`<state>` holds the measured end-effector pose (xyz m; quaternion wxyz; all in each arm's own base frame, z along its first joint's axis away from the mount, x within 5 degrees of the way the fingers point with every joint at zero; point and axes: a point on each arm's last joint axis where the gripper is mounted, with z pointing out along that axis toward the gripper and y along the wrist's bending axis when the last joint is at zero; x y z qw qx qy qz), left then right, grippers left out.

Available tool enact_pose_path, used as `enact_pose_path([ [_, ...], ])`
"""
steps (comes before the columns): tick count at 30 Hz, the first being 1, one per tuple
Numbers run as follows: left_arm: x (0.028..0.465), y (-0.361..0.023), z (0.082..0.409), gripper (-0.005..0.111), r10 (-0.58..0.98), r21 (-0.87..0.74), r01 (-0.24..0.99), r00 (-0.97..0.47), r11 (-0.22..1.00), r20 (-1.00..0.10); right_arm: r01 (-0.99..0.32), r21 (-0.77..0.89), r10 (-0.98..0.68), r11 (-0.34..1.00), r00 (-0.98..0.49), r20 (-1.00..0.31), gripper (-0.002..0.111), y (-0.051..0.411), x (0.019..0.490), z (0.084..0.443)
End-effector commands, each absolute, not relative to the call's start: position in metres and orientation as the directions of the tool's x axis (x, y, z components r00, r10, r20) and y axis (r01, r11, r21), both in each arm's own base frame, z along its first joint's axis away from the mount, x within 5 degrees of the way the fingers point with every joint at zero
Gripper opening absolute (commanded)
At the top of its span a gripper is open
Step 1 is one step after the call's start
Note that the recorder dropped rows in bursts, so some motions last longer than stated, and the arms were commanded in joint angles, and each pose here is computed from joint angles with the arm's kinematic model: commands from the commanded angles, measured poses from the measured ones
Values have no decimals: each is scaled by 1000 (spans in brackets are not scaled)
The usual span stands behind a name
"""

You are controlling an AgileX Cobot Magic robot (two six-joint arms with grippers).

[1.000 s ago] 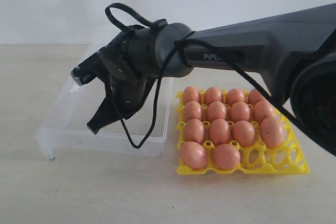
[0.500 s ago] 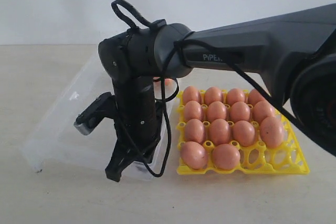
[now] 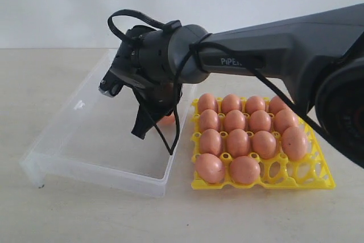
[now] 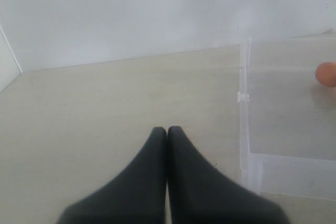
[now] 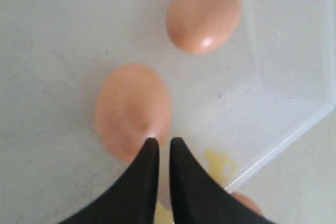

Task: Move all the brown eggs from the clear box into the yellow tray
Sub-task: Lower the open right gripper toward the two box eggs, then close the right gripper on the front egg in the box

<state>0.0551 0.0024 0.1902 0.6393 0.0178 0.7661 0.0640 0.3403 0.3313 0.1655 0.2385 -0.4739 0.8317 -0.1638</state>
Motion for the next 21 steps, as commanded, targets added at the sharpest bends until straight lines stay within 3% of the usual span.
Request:
enact_pose_path([
  [1,55,2,190,-4,94,105,-57,-174,993,-980,-688,-468,-832,555,-457,-315,39,332,344,168],
  [3,55,2,190,-4,94,105,-57,-174,993,-980,-692,-440,-819,572,-463,-338,64,335,344,167],
  [5,55,2,190,-4,94,105,-57,-174,993,-980,-704,-448,-833,551,-429,-350,76,337,345,168],
  [21,55,2,190,-4,94,105,-57,-174,993,-980,-853,-327,-893,407,-296,-338,77,349,332,165],
])
